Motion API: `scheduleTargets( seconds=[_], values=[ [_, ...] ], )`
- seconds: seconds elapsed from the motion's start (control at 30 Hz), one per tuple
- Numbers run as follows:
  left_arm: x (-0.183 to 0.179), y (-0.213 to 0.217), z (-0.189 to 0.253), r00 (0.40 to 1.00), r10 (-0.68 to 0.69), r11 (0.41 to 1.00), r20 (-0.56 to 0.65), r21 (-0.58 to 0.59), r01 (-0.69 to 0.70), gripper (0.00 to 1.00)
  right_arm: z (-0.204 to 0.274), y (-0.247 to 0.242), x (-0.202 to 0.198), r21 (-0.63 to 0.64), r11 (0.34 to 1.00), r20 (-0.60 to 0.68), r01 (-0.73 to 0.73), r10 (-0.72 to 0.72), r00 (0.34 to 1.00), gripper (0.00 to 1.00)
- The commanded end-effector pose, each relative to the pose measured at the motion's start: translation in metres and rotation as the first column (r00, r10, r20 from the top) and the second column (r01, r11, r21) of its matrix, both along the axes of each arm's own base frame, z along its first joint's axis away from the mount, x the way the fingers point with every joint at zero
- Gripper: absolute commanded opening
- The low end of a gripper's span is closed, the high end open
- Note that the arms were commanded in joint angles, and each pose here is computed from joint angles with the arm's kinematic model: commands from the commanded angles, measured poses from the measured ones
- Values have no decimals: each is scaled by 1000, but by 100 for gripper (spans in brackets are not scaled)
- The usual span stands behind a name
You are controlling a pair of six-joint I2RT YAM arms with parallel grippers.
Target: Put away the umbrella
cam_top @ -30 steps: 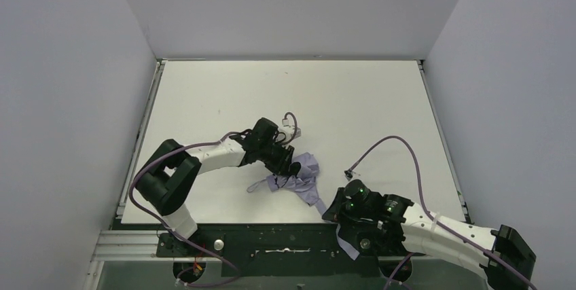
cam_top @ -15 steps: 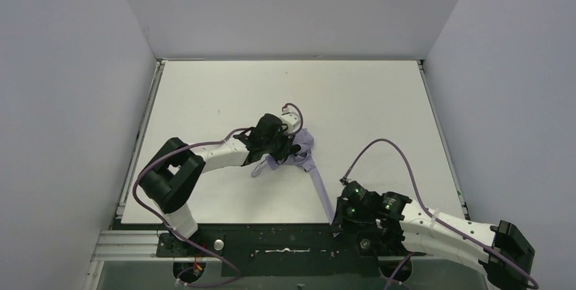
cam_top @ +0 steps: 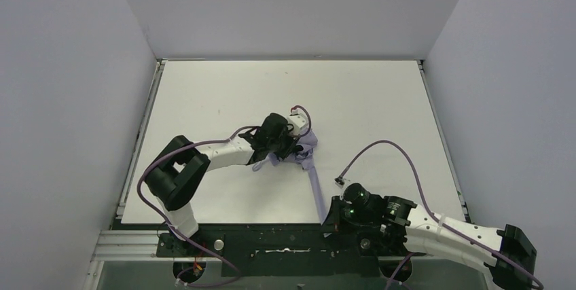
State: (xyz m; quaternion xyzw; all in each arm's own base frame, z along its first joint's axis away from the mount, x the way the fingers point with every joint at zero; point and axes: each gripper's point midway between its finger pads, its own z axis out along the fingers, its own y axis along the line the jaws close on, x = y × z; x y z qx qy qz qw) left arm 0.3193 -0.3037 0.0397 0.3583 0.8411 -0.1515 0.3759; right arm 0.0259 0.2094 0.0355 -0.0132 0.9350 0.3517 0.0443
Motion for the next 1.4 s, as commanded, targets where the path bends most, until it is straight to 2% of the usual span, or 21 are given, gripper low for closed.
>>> scheduleTargets(
  seconds=[0.0, 0.1, 0.23, 0.33, 0.43, 0.63, 0.73, 0.8, 0.87, 0.93, 1.03, 1.17, 1.27, 1.37],
  values=[
    [15, 34, -24, 996, 44, 978, 78, 198, -59, 0, -12, -19, -22, -89, 995, -79, -37, 30, 996, 0],
    [6, 27, -25, 993, -27, 976, 113, 218, 2, 0, -21, -45, -9, -238, 971, -5, 28, -30, 1000, 0],
    [-8, 18, -27, 979, -126, 967, 159, 238, 86, 0, -19, -51, -5, -263, 964, 21, 43, -38, 999, 0],
    [-18, 13, -29, 963, -192, 954, 191, 266, 138, 0, -13, -61, 1, -311, 948, 61, 60, -43, 997, 10],
    [-24, 9, -31, 949, -234, 940, 213, 300, 164, 0, 11, -74, 20, -360, 926, 181, 110, -46, 982, 22],
    [-31, 2, -34, 925, -297, 916, 239, 346, 204, 0, 84, -88, 78, -370, 880, 479, 298, -94, 873, 44],
    [-34, -1, -34, 909, -322, 908, 264, 357, 218, 0, 107, -87, 110, -354, 850, 595, 390, -117, 795, 48],
    [-37, -1, -35, 896, -340, 899, 286, 380, 219, 0, 118, -89, 134, -374, 813, 645, 447, -118, 755, 51],
    [-39, -3, -35, 880, -358, 889, 311, 401, 220, 0, 125, -92, 161, -395, 779, 669, 487, -119, 733, 58],
    [-44, -5, -35, 859, -387, 878, 336, 420, 231, 0, 130, -92, 191, -384, 785, 685, 487, -113, 720, 65],
    [-52, -8, -37, 811, -443, 852, 383, 462, 247, 0, 143, -78, 241, -270, 868, 729, 417, -98, 677, 74],
    [-59, -12, -35, 731, -493, 824, 471, 523, 219, 0, 165, -47, 294, -153, 961, 833, 232, -1, 553, 82],
    [-67, -16, -40, 676, -544, 792, 498, 571, 216, 0, 170, -19, 306, -194, 981, 881, 20, 165, 444, 83],
    [-80, -21, -48, 612, -618, 739, 494, 631, 237, 0, 158, -4, 303, -322, 925, 850, -201, 376, 369, 84]
  ],
)
